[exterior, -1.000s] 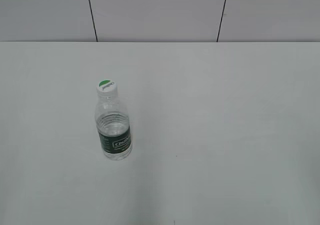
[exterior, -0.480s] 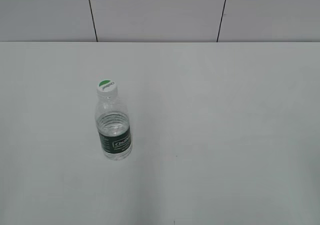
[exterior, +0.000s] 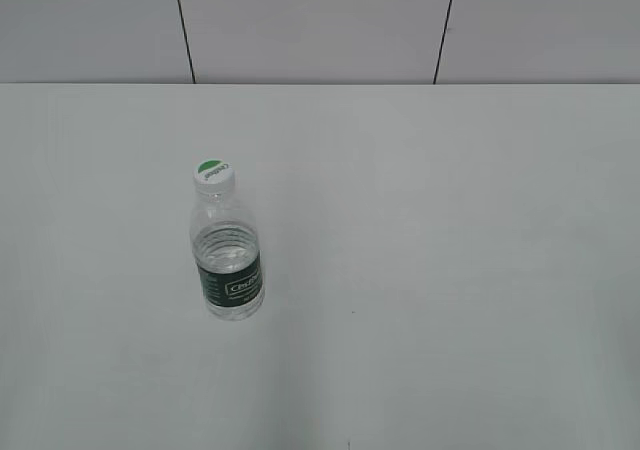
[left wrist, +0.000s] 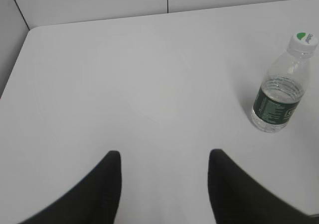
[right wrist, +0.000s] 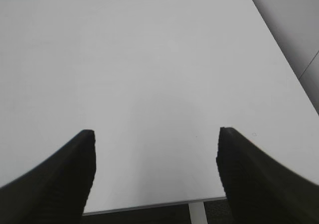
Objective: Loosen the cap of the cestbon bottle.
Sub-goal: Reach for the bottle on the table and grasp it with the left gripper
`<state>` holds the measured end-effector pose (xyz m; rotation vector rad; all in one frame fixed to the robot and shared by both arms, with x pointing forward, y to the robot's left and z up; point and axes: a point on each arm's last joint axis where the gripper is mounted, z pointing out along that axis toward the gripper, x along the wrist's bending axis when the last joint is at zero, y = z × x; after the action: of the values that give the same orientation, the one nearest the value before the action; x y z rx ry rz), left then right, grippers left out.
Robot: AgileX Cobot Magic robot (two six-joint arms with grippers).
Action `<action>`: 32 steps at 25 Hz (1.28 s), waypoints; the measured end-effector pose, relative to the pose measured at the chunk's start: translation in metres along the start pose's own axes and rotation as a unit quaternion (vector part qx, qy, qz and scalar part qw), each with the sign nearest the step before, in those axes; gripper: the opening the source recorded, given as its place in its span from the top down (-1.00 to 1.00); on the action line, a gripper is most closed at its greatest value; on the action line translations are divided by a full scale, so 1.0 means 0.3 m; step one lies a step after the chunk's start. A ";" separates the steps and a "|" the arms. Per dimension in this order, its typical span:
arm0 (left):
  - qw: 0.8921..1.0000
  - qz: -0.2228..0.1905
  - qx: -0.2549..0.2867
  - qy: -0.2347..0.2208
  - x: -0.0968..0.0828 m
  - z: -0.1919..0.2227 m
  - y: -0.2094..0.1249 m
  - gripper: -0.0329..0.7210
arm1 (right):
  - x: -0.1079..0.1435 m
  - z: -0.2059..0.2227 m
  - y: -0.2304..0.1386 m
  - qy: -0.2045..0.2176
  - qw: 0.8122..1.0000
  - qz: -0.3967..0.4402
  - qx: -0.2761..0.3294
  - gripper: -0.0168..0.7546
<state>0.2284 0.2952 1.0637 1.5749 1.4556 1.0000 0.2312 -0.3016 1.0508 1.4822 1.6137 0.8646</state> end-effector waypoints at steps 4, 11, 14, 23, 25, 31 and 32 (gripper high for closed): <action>1.000 0.000 0.000 0.000 0.000 0.000 0.000 0.05 | 0.000 0.000 0.000 0.000 1.000 0.000 0.000 -0.56; 1.000 0.000 0.000 0.000 0.000 0.000 0.000 0.09 | 0.000 0.000 0.000 0.000 1.000 0.000 0.000 -0.56; 1.000 0.001 0.000 0.002 0.001 0.000 0.000 0.09 | 0.000 0.000 0.000 0.000 1.000 0.000 0.000 -0.56; 1.000 0.006 -0.005 0.012 0.007 -0.002 0.004 -0.25 | 0.000 0.000 0.000 0.000 1.000 0.000 0.000 -0.56; 1.000 0.007 -0.015 0.013 0.008 -0.004 0.011 -0.26 | 0.000 0.000 0.000 0.000 1.000 0.000 0.000 -0.56; 0.991 0.008 -0.134 0.027 0.015 -0.015 0.082 -0.27 | 0.000 0.000 0.000 0.000 1.000 0.000 0.000 -0.56; 0.988 0.008 -0.152 0.029 0.017 -0.006 0.089 -0.27 | 0.000 0.000 0.000 0.000 1.000 0.000 0.000 -0.56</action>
<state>0.2380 0.2986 1.0890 1.3479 1.2605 1.2228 0.2312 -0.3016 1.0507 1.4823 1.6138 0.8646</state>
